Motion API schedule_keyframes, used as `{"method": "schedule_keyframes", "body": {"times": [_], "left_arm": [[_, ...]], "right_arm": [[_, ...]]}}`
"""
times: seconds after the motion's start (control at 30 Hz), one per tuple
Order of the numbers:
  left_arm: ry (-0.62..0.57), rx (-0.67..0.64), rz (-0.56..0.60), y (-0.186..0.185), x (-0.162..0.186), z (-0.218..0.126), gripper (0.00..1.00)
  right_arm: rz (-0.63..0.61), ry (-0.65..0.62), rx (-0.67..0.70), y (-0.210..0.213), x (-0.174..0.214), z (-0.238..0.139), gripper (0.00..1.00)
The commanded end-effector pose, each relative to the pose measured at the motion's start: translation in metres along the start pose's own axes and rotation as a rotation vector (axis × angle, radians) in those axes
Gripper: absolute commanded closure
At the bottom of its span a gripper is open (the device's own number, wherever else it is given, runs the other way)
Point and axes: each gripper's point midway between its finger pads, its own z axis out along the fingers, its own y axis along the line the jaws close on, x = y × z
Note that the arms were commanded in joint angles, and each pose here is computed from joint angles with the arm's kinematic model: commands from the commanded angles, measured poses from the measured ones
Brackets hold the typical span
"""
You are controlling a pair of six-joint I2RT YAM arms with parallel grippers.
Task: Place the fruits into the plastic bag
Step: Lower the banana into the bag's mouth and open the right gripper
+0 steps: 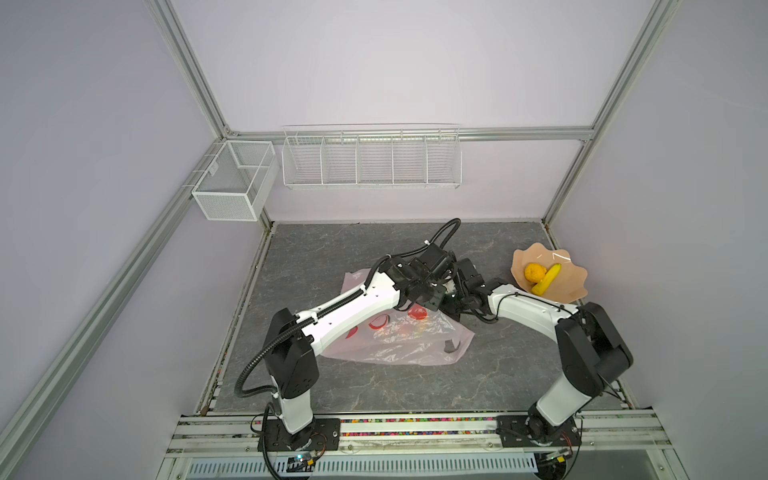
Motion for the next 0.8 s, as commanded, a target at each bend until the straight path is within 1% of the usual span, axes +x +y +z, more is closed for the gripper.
{"method": "schedule_keyframes", "body": {"times": [0.0, 0.13, 0.23, 0.3, 0.37, 0.43, 0.5, 0.6, 0.63, 0.77], "left_arm": [[-0.025, 0.03, -0.004, -0.01, -0.008, -0.003, 1.0], [-0.033, 0.028, -0.007, -0.01, -0.009, -0.005, 1.0], [-0.039, 0.024, -0.007, -0.009, -0.009, -0.006, 1.0], [-0.043, 0.021, -0.007, -0.008, -0.009, -0.007, 1.0], [-0.047, 0.017, -0.01, -0.006, -0.009, -0.007, 1.0], [-0.049, 0.014, -0.009, -0.005, -0.009, -0.008, 1.0], [-0.05, 0.008, -0.009, -0.004, -0.008, -0.008, 1.0], [-0.055, 0.003, -0.01, -0.002, -0.009, -0.009, 1.0], [-0.056, 0.0, -0.011, -0.001, -0.009, -0.009, 1.0], [-0.063, -0.005, -0.011, 0.0, -0.011, -0.012, 1.0]], "right_arm": [[0.031, 0.013, -0.101, 0.026, 0.002, 0.016, 0.93], [0.053, 0.041, -0.123, 0.035, 0.005, 0.033, 0.91], [0.098, 0.058, -0.159, 0.04, 0.008, 0.046, 0.89], [0.122, 0.071, -0.18, 0.043, 0.008, 0.052, 0.87], [0.129, 0.085, -0.177, 0.044, 0.01, 0.056, 0.82], [0.126, 0.103, -0.159, 0.044, 0.014, 0.058, 0.73], [0.122, 0.123, -0.127, 0.04, 0.018, 0.058, 0.54], [0.112, 0.147, -0.09, 0.034, 0.023, 0.056, 0.35], [0.112, 0.156, -0.076, 0.031, 0.025, 0.055, 0.3], [0.096, 0.17, -0.063, 0.028, 0.03, 0.05, 0.2]]}}
